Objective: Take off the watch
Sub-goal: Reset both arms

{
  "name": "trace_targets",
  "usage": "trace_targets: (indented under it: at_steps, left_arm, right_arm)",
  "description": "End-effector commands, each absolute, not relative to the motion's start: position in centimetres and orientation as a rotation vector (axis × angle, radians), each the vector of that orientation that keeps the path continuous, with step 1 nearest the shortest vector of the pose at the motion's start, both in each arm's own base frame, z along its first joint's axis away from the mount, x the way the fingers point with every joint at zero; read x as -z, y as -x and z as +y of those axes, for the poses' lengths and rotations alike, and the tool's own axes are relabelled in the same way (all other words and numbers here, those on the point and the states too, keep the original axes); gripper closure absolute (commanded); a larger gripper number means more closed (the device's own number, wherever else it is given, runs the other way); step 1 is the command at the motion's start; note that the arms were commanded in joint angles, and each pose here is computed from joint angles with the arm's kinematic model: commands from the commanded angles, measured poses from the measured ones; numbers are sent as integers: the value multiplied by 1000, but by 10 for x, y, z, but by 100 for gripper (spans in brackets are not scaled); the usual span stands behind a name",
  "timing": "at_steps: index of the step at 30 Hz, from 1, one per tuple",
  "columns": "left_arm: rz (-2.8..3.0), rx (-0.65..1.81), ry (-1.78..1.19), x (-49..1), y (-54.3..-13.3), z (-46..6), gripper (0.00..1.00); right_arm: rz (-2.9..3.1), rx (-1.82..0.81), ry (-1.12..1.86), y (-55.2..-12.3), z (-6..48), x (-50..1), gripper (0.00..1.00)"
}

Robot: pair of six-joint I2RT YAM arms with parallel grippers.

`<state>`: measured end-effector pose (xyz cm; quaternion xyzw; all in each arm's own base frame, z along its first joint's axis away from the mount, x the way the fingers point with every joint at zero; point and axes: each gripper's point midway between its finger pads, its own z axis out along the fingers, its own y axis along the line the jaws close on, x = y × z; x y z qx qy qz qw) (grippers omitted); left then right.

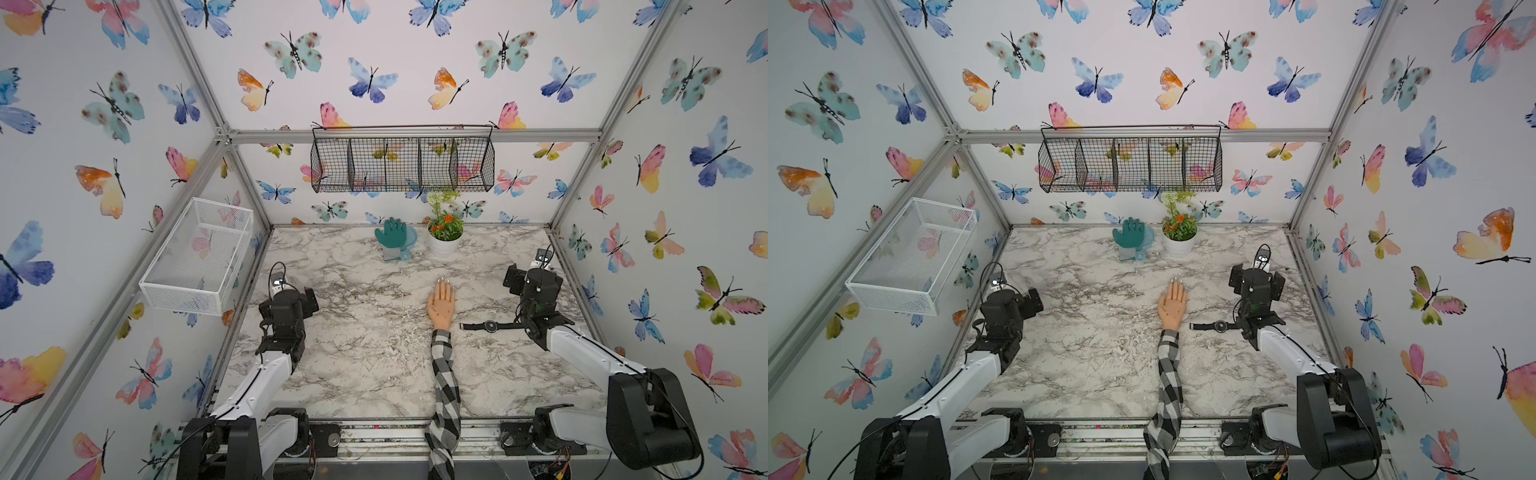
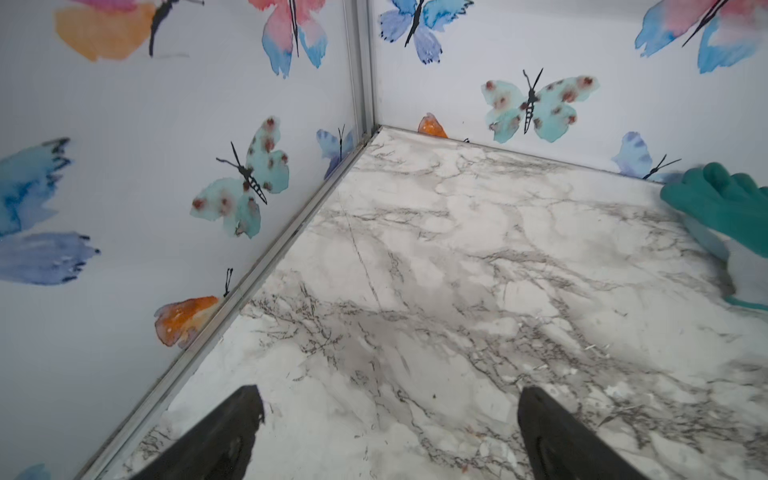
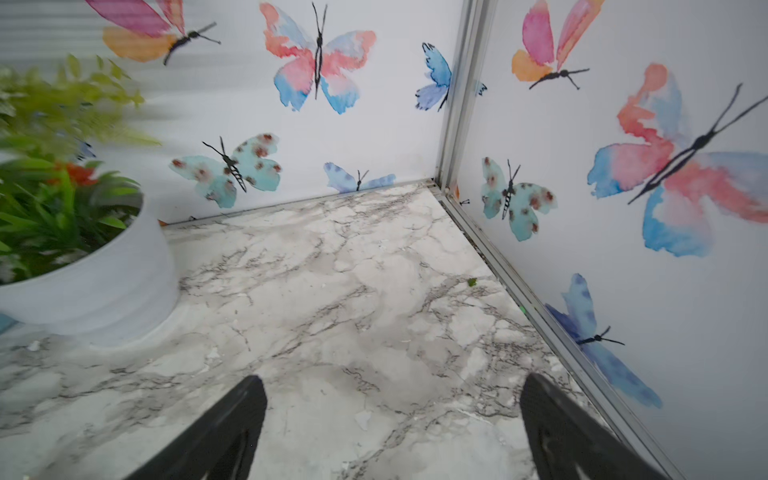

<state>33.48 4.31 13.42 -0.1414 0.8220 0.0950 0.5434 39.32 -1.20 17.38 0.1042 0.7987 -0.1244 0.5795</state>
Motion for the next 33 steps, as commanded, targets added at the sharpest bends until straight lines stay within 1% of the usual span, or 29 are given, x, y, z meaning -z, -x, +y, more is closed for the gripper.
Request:
trace_targets:
  at_steps: [1,2,5,7,10,12,14,15,17,33]
  left_arm:
    - [1751,-146,312,-146,-338,37,2]
    - [1745,-143,309,-139,-335,36,2]
    - [1664,-109,238,-149,-335,27,2]
    - [1694,-100,211,-141,-343,23,2]
    - [1707,-49,110,-125,-345,8,2]
    - [1688,-30,73,-126,-350,2,2]
    - [1752,-12,29,-120,-364,-5,2]
    - [1789,8,32,-115,-365,-3,2]
    - [1777,16,30,-116,-365,-3,2]
    - [1796,16,22,-115,-365,-4,2]
  right_arm:
    - [1896,363,-218,-385,-24,-140,1]
    - [1894,380,-223,-380,-28,-129,1]
    - [1840,298,-157,-371,-17,-115,2]
    - [1755,190,-133,-369,-5,-127,2]
    - [1747,130,-47,-369,10,-115,2]
    - [1696,127,-31,-372,12,-115,1]
    - [1766,109,-33,-380,11,-106,1]
    - [1816,91,-34,-382,11,-99,1]
    - [1753,77,-28,-383,9,-106,2]
    - [1782,92,-33,-380,7,-104,2]
